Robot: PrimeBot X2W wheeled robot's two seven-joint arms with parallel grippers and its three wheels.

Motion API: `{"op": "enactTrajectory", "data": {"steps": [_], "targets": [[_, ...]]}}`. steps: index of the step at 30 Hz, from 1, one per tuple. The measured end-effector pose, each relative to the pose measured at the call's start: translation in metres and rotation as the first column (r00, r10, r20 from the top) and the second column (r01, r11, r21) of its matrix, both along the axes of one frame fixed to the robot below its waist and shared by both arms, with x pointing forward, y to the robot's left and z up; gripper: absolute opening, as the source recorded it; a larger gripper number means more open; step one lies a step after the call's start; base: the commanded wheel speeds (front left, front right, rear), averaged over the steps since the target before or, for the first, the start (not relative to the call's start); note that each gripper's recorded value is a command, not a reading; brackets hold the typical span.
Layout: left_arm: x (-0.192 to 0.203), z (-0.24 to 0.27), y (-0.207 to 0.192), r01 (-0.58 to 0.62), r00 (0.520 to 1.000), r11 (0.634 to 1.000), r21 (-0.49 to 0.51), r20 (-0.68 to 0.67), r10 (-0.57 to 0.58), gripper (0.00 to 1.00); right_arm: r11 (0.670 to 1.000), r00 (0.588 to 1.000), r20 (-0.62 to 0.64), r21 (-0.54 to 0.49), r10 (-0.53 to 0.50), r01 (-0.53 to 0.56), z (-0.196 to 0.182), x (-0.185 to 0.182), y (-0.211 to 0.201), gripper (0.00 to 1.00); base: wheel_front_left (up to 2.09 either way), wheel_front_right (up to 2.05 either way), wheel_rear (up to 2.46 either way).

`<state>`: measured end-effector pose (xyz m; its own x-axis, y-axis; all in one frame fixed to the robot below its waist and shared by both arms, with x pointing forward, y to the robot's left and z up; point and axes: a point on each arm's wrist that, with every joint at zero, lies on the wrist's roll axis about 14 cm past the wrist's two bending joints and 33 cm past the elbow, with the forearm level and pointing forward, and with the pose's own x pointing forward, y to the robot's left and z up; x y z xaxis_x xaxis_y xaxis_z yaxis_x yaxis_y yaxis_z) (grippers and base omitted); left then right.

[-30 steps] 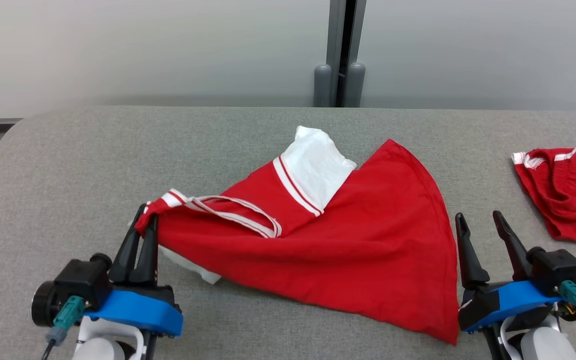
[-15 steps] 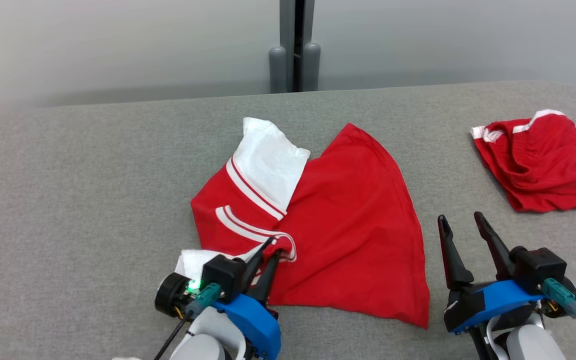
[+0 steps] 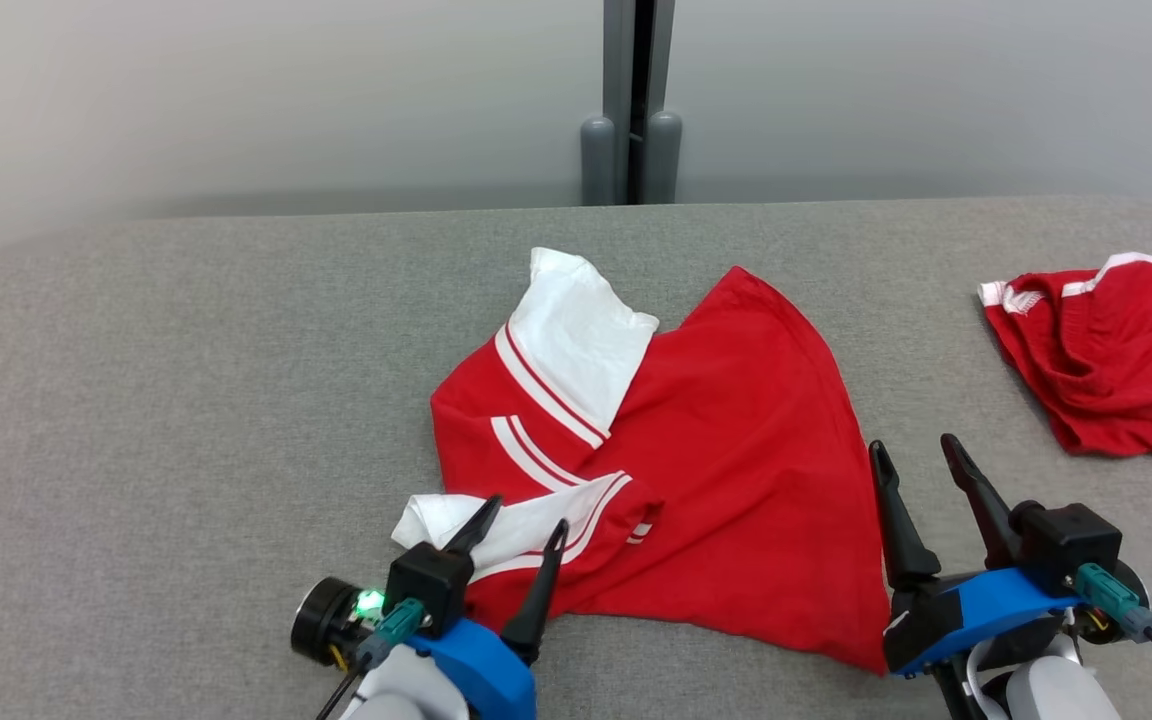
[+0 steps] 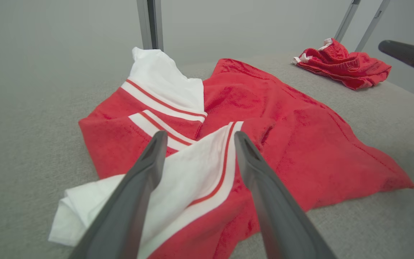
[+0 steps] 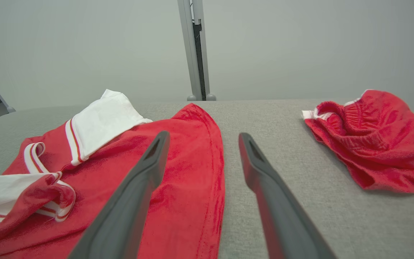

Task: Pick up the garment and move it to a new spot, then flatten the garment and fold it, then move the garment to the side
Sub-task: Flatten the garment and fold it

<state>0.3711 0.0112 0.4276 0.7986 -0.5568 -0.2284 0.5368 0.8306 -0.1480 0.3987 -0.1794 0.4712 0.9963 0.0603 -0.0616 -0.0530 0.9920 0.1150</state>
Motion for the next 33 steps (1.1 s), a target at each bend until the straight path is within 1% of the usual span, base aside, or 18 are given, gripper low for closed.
{"op": "enactTrajectory", "data": {"steps": [5, 9, 12, 17, 23, 24, 25, 27, 28, 31, 33], "targets": [[-0.011, -0.022, 0.044, -0.087, 0.994, 0.994, 0.071, -0.056, 0.091, 1.0, 0.999, 0.999, 0.001, 0.005, 0.038, -0.038, 0.0, 0.004, 0.014, 1.0, 0.0, 0.0, 0.0], [-0.01, -0.028, 0.063, -0.125, 0.989, 0.986, 0.113, -0.071, 0.133, 1.0, 0.999, 0.999, -0.006, 0.011, 0.048, -0.048, -0.003, 0.005, 0.017, 1.0, 0.0, 0.0, 0.0], [-0.01, -0.035, 0.062, -0.095, 0.99, 0.985, 0.142, -0.095, 0.109, 1.0, 0.999, 0.999, -0.015, 0.01, 0.041, -0.041, -0.006, 0.004, 0.015, 1.0, 0.0, 0.0, 0.0], [-0.005, -0.028, 0.041, -0.035, 0.994, 0.994, 0.106, -0.1, 0.046, 1.0, 1.0, 1.0, -0.022, 0.0, 0.006, -0.006, -0.008, 0.002, 0.002, 1.0, 0.0, 0.0, 0.0], [-0.007, -0.036, 0.035, -0.003, 0.99, 0.992, 0.123, -0.143, 0.021, 1.0, 1.0, 0.999, -0.028, -0.003, -0.016, 0.016, -0.01, 0.0, -0.006, 1.0, 0.0, 0.0, 0.0], [-0.007, -0.038, 0.036, -0.005, 0.988, 0.992, 0.128, -0.151, 0.024, 0.93, 1.0, 0.999, -0.029, -0.003, -0.018, 0.018, -0.01, -0.001, -0.006, 1.0, 0.0, 0.0, 0.0], [-0.007, -0.039, 0.036, -0.004, 0.987, 0.991, 0.131, -0.159, 0.025, 0.54, 1.0, 0.999, -0.03, -0.003, -0.019, 0.019, -0.01, -0.001, -0.007, 1.0, 0.0, 0.0, 0.0], [-0.006, -0.04, 0.038, -0.004, 0.987, 0.99, 0.141, -0.159, 0.026, 0.11, 1.0, 0.999, -0.03, -0.002, -0.021, 0.021, -0.01, -0.001, -0.007, 1.0, 0.0, 0.0, 0.0], [-0.005, -0.041, 0.039, -0.007, 0.987, 0.99, 0.144, -0.158, 0.03, 0.0, 1.0, 0.999, -0.03, -0.001, -0.021, 0.021, -0.01, -0.001, -0.007, 1.0, 0.0, 0.0, 0.0], [-0.003, -0.037, 0.043, -0.028, 0.989, 0.99, 0.14, -0.142, 0.048, 0.0, 1.0, 1.0, -0.024, 0.0, -0.02, 0.02, -0.009, 0.001, -0.007, 1.0, 0.0, 0.0, 0.0], [0.002, -0.028, 0.049, -0.064, 0.992, 0.99, 0.123, -0.101, 0.077, 0.0, 1.0, 1.0, -0.02, 0.002, -0.014, 0.014, -0.009, 0.003, -0.004, 1.0, 0.0, 0.0, 0.0]]}}
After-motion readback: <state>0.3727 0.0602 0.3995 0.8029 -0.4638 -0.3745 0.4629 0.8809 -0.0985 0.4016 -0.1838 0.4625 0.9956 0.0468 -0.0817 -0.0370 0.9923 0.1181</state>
